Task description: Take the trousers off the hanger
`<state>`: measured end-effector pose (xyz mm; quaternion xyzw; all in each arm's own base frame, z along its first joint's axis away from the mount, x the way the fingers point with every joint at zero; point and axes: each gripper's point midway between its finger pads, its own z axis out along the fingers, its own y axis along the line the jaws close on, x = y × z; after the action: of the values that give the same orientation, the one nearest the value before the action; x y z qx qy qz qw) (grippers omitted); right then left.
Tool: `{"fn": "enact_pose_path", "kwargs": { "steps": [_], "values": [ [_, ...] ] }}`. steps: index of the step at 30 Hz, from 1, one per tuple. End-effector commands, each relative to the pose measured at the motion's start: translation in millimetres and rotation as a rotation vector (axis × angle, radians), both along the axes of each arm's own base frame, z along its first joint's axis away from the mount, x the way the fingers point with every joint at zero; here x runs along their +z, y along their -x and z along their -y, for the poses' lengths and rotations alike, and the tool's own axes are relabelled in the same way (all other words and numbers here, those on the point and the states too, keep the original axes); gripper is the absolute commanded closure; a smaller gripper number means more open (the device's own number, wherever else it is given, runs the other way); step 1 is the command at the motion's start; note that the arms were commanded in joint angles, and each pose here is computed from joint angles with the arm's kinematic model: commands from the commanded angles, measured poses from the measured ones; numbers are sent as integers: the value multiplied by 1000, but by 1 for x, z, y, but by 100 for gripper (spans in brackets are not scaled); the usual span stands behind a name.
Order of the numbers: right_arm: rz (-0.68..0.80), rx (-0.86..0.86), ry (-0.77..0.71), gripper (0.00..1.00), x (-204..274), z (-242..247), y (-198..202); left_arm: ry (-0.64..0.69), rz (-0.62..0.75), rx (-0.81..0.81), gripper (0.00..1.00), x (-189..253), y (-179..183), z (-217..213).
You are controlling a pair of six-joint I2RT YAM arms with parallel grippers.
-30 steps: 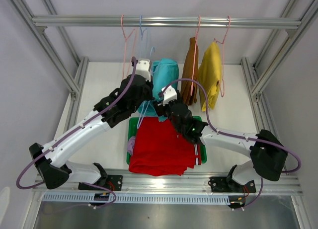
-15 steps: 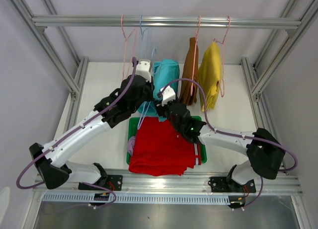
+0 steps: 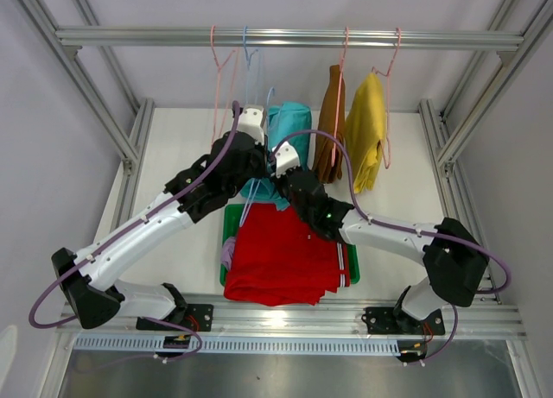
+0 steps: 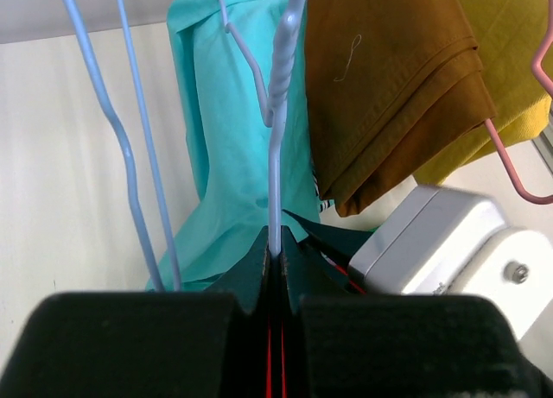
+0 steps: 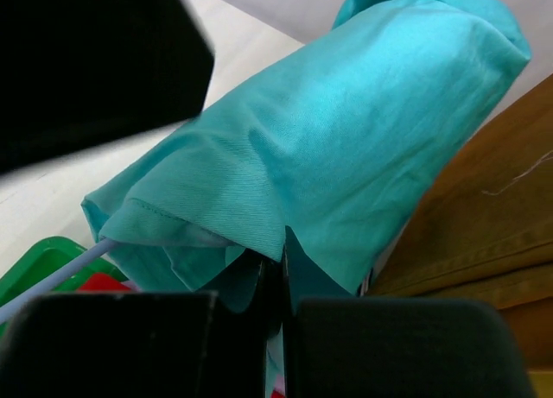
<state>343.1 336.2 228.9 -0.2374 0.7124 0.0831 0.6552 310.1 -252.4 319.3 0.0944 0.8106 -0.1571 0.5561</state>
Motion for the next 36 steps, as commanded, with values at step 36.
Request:
{"fn": "enact_pose_path", "kwargs": {
  "steps": [36],
  "values": [
    [310,-124,-283,100,271,177,97,-27,-114,4,100,-47,-25,9]
  ]
}}
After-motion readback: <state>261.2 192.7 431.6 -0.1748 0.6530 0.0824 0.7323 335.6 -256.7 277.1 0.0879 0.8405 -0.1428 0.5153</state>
